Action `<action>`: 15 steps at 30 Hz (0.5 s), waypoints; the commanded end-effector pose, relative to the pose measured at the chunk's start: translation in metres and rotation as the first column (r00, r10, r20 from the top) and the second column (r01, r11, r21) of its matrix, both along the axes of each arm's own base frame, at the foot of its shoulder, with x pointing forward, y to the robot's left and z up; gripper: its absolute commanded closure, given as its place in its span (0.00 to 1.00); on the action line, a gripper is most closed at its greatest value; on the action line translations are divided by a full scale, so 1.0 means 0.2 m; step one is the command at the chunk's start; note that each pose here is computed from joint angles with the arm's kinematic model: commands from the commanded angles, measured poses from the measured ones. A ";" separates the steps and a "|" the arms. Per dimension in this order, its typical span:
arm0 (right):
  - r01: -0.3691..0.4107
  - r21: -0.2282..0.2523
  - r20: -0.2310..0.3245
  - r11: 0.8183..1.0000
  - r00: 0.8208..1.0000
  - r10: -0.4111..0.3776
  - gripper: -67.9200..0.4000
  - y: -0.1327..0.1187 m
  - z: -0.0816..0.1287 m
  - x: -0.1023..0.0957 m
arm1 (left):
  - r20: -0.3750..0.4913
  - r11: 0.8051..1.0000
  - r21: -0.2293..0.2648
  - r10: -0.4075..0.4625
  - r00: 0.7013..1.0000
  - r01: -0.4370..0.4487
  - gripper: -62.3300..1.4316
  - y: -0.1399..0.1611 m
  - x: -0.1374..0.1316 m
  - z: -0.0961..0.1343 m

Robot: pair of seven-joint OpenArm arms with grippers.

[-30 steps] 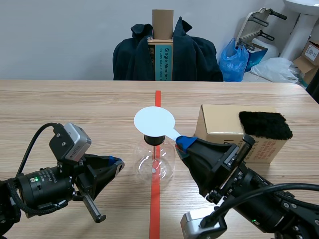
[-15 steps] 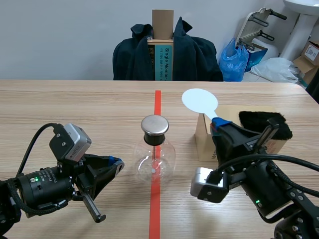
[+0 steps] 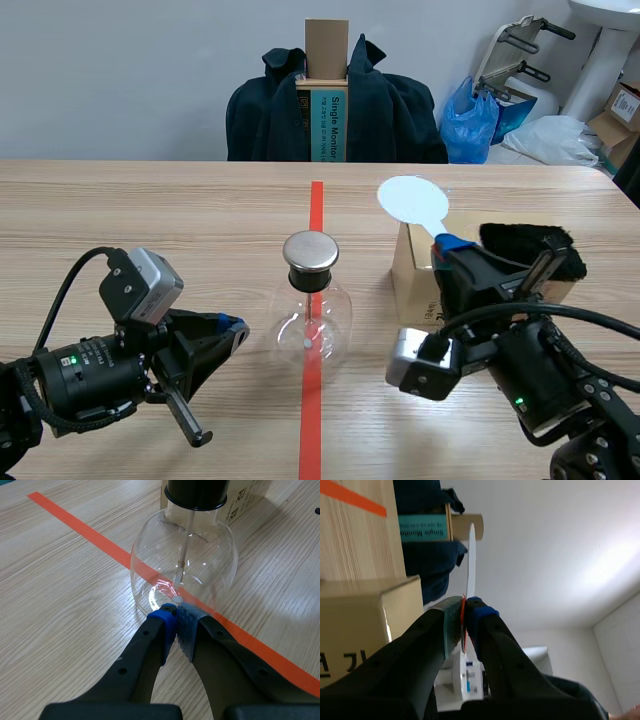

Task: Do the electroscope experiment.
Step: 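Move the plate toward and away from the electroscope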

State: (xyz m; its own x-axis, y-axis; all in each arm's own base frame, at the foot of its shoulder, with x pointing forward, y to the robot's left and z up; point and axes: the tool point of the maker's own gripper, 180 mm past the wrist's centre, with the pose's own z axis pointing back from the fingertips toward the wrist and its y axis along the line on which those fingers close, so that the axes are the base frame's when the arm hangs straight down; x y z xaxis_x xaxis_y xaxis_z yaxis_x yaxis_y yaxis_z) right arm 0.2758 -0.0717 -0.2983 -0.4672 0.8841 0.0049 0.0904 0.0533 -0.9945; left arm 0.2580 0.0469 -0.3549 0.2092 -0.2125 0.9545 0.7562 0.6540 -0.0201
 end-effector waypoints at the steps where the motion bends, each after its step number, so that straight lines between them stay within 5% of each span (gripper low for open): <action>1: -0.029 -0.001 0.038 1.000 0.999 0.029 0.98 0.02 0.05 0.01 | 0.027 1.000 -0.029 -0.007 1.000 0.008 0.95 -0.02 0.02 0.06; 8: -0.195 -0.023 0.045 0.980 0.980 0.196 0.98 0.15 0.05 -0.08 | 0.027 1.000 -0.029 -0.007 1.000 0.008 0.95 -0.02 0.02 0.06; 15: -0.339 -0.044 0.048 0.940 0.939 0.341 0.98 0.25 0.04 -0.17 | 0.024 1.000 -0.029 -0.007 1.000 0.007 0.95 -0.02 0.01 0.05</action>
State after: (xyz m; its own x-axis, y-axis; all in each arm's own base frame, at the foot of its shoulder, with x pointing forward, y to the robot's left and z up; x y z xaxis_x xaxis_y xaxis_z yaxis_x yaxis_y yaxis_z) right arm 0.2370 -0.0218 -0.2998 -0.7419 0.6696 -0.0352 0.0908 0.0483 -0.9947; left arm 0.2580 0.0469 -0.3549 0.2092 -0.2125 0.9545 0.7562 0.6540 -0.0201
